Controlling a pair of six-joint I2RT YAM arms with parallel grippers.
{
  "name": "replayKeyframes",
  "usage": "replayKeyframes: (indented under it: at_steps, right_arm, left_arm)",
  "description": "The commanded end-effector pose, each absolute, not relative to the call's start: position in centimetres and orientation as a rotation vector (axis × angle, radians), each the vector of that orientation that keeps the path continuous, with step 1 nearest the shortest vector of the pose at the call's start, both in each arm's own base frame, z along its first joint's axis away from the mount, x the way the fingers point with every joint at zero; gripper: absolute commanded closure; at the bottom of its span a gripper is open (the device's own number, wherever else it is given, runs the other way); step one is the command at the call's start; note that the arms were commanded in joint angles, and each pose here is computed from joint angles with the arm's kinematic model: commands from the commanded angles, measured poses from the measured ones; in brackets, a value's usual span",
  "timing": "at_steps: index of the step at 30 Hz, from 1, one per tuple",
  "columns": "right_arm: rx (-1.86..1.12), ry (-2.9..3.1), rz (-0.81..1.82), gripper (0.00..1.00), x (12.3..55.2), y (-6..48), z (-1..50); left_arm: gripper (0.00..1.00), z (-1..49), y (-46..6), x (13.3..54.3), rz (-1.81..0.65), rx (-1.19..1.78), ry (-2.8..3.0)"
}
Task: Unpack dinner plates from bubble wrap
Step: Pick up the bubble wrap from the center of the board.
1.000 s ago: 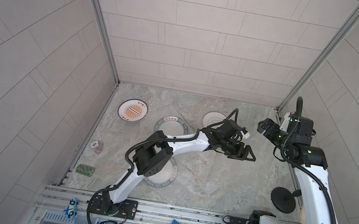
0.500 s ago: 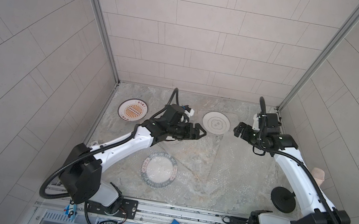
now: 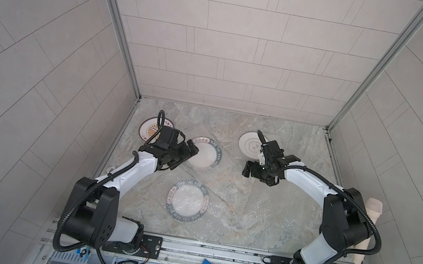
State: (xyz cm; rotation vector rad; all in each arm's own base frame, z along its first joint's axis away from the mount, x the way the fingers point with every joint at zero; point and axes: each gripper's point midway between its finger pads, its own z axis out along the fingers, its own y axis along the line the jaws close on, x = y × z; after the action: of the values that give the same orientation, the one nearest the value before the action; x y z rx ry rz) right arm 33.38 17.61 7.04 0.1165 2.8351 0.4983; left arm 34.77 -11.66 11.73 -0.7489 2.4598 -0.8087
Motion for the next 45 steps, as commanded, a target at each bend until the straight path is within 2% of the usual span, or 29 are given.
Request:
replayKeyframes:
  at_steps: [1,10,16,22,28,31,40,45]
  right_arm:
    - [0.144,2.849,0.486,0.0,33.2,17.1,5.9]
    - [0.211,2.873,0.452,0.0,32.9,15.1,4.7]
    - [0.183,2.841,0.496,0.0,33.2,15.6,6.1]
    - [0.125,2.795,0.593,0.0,33.6,16.8,8.0]
    - [0.086,2.753,0.67,0.0,33.7,17.7,9.9]
    - [0.071,2.738,0.675,0.0,33.7,17.7,10.6]
    - [0.042,2.725,0.656,0.0,34.0,17.4,11.9]
    - [0.075,2.654,0.809,0.0,35.3,17.7,14.7]
  left_arm:
    - [0.04,9.7,-10.0,35.5,-0.754,-0.837,2.479]
    - [0.12,6.3,-8.5,38.4,-0.604,-0.867,2.529]
    - [0.31,4.7,-8.8,39.6,-0.622,-0.89,2.523]
    - [0.46,3.6,-8.8,40.4,-0.636,-0.906,2.525]
    - [0.68,2.9,-8.8,40.8,-0.645,-0.921,2.521]
    - [0.74,2.9,-8.9,41.1,-0.667,-0.921,2.513]
    - [0.91,8.0,-10.0,42.9,-0.862,-0.842,2.398]
    - [0.97,12.6,-10.1,43.1,-0.894,-0.731,2.363]
